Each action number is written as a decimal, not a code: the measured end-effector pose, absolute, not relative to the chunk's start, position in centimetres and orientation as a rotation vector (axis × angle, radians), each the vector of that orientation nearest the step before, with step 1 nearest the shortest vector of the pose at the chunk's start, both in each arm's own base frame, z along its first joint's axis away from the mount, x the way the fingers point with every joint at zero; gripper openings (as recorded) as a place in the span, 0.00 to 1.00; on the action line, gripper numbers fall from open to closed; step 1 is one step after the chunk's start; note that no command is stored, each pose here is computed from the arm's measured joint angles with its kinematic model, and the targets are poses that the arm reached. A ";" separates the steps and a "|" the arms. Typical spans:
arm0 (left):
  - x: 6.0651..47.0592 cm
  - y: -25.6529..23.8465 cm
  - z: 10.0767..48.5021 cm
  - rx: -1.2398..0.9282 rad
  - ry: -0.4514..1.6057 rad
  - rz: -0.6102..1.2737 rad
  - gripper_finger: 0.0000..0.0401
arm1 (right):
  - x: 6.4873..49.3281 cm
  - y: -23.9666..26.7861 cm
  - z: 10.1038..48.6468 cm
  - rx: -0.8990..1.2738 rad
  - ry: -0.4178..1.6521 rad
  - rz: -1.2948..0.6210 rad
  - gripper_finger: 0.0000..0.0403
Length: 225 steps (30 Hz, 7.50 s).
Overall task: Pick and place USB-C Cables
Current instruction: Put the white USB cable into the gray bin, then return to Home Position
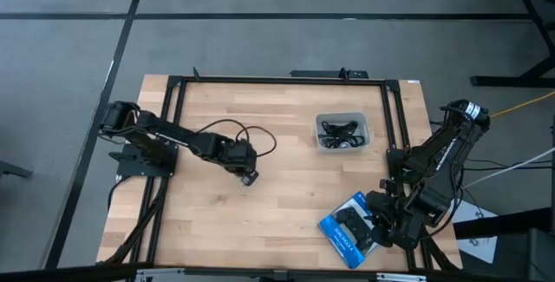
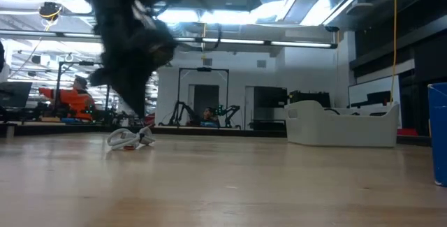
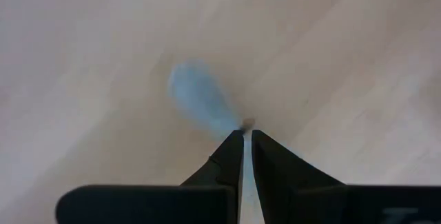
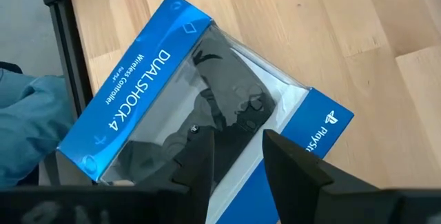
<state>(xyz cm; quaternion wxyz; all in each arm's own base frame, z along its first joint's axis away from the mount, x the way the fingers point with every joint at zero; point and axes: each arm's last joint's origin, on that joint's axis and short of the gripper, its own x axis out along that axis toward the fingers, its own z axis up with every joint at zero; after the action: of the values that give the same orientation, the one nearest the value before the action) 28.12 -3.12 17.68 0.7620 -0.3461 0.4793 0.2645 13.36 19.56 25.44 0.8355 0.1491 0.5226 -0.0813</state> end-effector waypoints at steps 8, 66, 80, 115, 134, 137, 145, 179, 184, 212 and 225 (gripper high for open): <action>29.6 -3.1 20.0 -0.660 0.955 0.523 0.06 | 13.4 19.6 25.4 0.318 1.105 -0.170 0.32; 37.4 -4.0 22.7 -0.380 0.683 0.471 0.08 | 13.3 19.5 25.4 0.288 1.118 -0.159 0.32; 49.9 7.9 30.8 -0.168 0.354 0.128 0.08 | 13.3 19.5 25.4 0.295 1.117 -0.159 0.32; 53.9 13.6 23.3 -0.350 0.587 0.049 0.25 | 13.3 19.6 25.4 0.309 1.137 -0.146 0.32; 45.0 6.7 26.4 -0.282 1.416 0.063 0.25 | 14.5 19.9 26.1 0.143 0.830 -0.138 0.32; 44.1 5.1 26.3 -0.052 1.534 -0.081 0.25 | 15.0 20.0 26.7 0.037 0.674 -0.150 0.32; 43.0 5.4 28.3 -0.024 1.502 -0.146 0.25 | 16.2 20.9 27.9 -0.320 0.554 0.027 0.32; 17.4 2.7 26.6 -0.262 0.482 0.152 0.25 | 16.6 9.5 28.7 -0.013 0.292 0.381 0.32; 15.3 1.7 23.6 -0.241 0.158 0.107 0.25 | 14.4 8.5 28.8 -0.052 0.194 0.455 0.32; 9.7 1.1 16.8 -0.168 -0.040 0.162 0.25 | 11.2 6.7 24.9 0.056 0.078 0.520 0.32; 9.5 1.0 17.0 -0.148 0.015 0.130 0.25 | 11.0 6.6 23.4 0.010 0.218 0.511 0.32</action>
<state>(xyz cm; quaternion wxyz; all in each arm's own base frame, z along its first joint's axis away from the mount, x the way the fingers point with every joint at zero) 9.50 1.02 16.97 0.9951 -0.0737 0.0077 0.0649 11.03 6.61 23.38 0.9616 0.0049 0.1078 0.2524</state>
